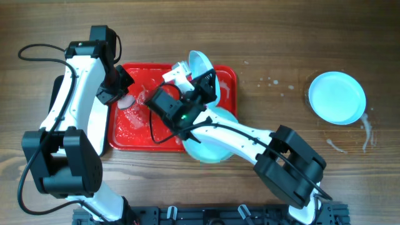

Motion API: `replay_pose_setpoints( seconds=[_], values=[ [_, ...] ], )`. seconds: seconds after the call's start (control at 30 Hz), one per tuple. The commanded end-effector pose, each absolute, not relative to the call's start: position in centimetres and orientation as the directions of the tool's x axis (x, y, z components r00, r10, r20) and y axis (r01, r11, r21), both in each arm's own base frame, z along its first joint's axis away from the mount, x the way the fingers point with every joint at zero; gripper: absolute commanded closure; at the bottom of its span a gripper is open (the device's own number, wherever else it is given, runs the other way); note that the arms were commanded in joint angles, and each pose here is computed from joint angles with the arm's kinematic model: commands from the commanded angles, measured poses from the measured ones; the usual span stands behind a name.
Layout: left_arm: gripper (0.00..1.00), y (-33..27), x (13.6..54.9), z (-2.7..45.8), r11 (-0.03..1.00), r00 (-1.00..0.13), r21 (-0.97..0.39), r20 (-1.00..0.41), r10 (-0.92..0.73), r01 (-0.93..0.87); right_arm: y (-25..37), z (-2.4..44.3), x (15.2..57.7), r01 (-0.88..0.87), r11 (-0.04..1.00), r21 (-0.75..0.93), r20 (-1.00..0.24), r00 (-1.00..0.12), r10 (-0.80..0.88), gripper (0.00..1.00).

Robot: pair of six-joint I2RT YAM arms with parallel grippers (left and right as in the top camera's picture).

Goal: Clean dirty plates on tray and stack at the side
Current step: 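Carry the plate right and stack it on the cleaned plate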

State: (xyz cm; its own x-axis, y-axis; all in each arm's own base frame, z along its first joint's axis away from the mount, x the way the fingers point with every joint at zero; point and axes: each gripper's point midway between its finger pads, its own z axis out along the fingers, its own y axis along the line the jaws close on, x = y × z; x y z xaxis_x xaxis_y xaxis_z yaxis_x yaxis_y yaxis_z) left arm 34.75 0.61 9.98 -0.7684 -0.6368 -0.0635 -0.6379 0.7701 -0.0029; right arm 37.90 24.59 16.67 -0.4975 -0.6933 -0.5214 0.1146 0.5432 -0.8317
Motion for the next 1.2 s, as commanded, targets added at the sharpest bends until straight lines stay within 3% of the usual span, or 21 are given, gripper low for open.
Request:
replay_pose_setpoints(
  seconds=[0.0,0.13,0.4,0.53,0.67,0.8,0.93,1.03,1.17],
  values=[
    [0.96,0.7,35.2,10.8,0.778,-0.774,-0.026,-0.087,-0.628,-0.628,24.7,16.8,37.6,0.173,0.604,-0.778,-0.603,-0.478,-0.639,0.96],
    [0.96,0.7,35.4,10.8,0.778,-0.773,-0.031,-0.093,-0.628,-0.628,24.7,19.5,37.7,0.213,0.667,-0.714,-0.680,-0.440,-0.587,0.96],
    [0.96,0.7,35.4,10.8,0.778,-0.773,-0.030,-0.092,-0.627,-0.628,24.1,25.5,36.7,0.068,0.859,-0.507,-0.800,-0.406,-0.441,0.96],
    [0.96,0.7,35.4,10.8,0.778,-0.773,-0.030,-0.093,-0.627,-0.628,19.0,26.1,35.3,0.042,0.972,-0.231,-0.818,-0.549,-0.171,0.96],
    [0.96,0.7,35.6,10.8,0.778,-0.772,-0.035,-0.098,-0.628,-0.628,11.9,25.3,34.7,0.012,0.999,0.050,-0.674,-0.737,0.042,0.96],
    [0.96,0.7,35.6,10.8,0.778,-0.772,-0.035,-0.098,-0.627,-0.627,5.7,25.0,36.4,0.046,0.963,0.264,-0.599,-0.775,0.202,0.96],
    [0.96,0.7,35.6,10.8,0.778,-0.772,-0.035,-0.098,-0.627,-0.627,-1.7,23.7,37.1,0.185,0.899,0.398,-0.561,-0.726,0.398,0.96],
    [0.96,0.7,35.6,10.8,0.778,-0.772,-0.036,-0.099,-0.627,-0.627,-8.2,21.0,36.1,0.401,0.809,0.429,-0.513,-0.630,0.584,0.96],
    [0.96,0.7,35.7,10.8,0.778,-0.772,-0.038,-0.101,-0.628,-0.628,-15.9,16.2,32.7,0.694,0.563,0.449,-0.425,-0.389,0.818,0.96]
  ],
)
